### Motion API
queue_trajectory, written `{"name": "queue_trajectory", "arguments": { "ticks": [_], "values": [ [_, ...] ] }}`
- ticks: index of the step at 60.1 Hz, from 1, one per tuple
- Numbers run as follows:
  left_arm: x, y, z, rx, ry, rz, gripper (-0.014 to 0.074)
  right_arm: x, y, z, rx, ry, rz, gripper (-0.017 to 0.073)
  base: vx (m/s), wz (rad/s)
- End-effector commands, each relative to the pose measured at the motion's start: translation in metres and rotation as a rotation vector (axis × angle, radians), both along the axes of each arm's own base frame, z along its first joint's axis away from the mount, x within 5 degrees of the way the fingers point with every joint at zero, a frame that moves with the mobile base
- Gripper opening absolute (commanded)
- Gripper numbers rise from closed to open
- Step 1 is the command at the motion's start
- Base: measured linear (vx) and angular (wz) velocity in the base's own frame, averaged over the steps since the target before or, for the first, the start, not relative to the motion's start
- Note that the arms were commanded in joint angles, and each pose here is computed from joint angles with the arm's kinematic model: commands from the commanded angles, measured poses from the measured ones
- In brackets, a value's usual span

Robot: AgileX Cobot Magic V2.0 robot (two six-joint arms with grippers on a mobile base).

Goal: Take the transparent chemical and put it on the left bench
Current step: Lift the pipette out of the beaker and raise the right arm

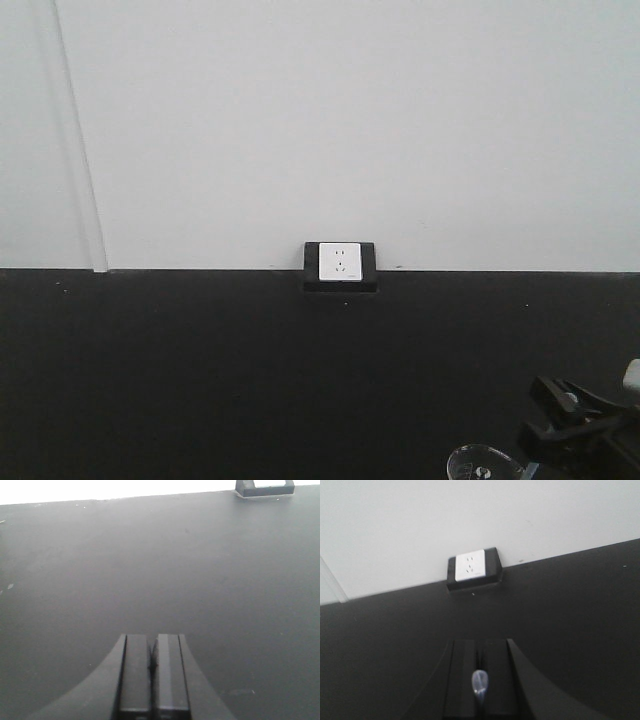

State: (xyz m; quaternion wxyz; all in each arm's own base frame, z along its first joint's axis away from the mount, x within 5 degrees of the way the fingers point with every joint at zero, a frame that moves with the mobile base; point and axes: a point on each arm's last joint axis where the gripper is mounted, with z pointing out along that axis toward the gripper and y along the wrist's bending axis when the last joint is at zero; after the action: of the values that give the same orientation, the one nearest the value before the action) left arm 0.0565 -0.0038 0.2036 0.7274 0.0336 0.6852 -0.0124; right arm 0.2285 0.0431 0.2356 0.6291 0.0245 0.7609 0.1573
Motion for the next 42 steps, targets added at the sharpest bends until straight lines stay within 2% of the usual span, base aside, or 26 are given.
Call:
{"name": "queue_trajectory", "arguments": {
  "ticks": [1,10,14,23,28,32,42],
  "values": [
    [-0.001,0.000,0.003,-0.014,-0.081,-0.001,-0.0003,-0.014,-0.003,0.026,-0.079,-0.059,0.007,-0.0003,0.00,0.00],
    [-0.001,0.000,0.003,-0.014,-0.081,-0.001,-0.0003,-0.041,-0.010,0.037,-0.168,0.017,0.004,-0.0003,0.00,0.00],
    [-0.001,0.000,0.003,-0.014,-0.081,-0.001,-0.0003,-0.051,-0.012,0.039,-0.186,0.047,0.002,-0.0003,0.00,0.00],
    [-0.001,0.000,0.003,-0.014,-0.081,-0.001,-0.0003,-0.074,-0.017,0.050,-0.195,0.051,-0.008,-0.0003,0.00,0.00],
    [-0.001,0.000,0.003,-0.014,-0.081,-0.001,-0.0003,-0.083,-0.019,0.058,-0.199,-0.001,-0.011,-0.0003,0.00,0.00],
    [-0.001,0.000,0.003,-0.014,-0.081,-0.001,-0.0003,-0.085,-0.019,0.062,-0.196,-0.037,-0.012,-0.0003,0.00,0.00],
    [-0.001,0.000,0.003,-0.014,-0.081,-0.001,-0.0003,-0.082,-0.018,0.060,-0.174,-0.021,-0.015,-0.0003,0.00,0.00]
  ]
}}
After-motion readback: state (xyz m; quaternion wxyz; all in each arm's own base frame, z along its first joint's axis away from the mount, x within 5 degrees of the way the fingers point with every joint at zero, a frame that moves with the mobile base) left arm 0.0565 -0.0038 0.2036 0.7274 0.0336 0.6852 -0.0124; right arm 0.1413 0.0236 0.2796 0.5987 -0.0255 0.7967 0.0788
